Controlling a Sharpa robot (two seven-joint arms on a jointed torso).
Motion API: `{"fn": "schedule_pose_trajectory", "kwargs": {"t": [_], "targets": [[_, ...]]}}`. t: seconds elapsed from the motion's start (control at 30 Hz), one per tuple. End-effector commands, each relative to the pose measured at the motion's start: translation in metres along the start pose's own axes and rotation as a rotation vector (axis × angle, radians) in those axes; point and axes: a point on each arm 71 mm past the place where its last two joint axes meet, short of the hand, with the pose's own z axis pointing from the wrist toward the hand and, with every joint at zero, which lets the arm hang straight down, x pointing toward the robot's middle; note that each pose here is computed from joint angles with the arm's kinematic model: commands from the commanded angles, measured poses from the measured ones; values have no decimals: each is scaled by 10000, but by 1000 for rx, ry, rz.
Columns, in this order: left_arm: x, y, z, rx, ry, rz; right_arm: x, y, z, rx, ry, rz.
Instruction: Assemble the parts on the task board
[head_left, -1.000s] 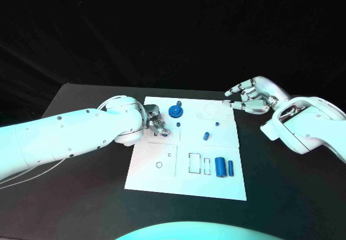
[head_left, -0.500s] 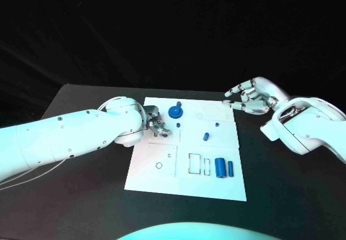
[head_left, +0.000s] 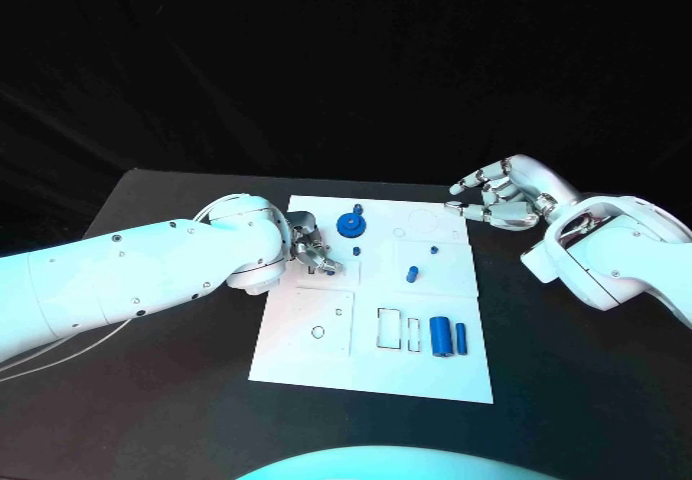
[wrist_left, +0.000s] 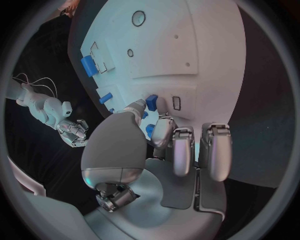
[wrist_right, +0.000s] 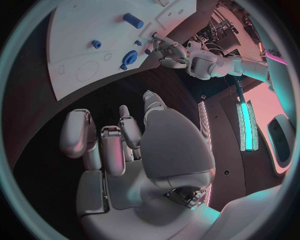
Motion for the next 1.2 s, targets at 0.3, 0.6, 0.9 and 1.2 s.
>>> {"fn": "schedule_pose_trajectory", "kwargs": {"t": [0.3, 0.6, 0.9, 1.2], "targets": [[-165, -34, -69, 2, -33, -77, 11, -4, 7, -9, 4, -3], [-546, 31, -129, -31, -28, -21, 15, -10, 12, -6, 5, -3], [-948, 133, -11, -93, -78, 1, 23, -3, 17, -7, 8, -2], [-1027, 170, 172, -132, -85, 17, 31, 8, 17, -9, 10, -1]]}}
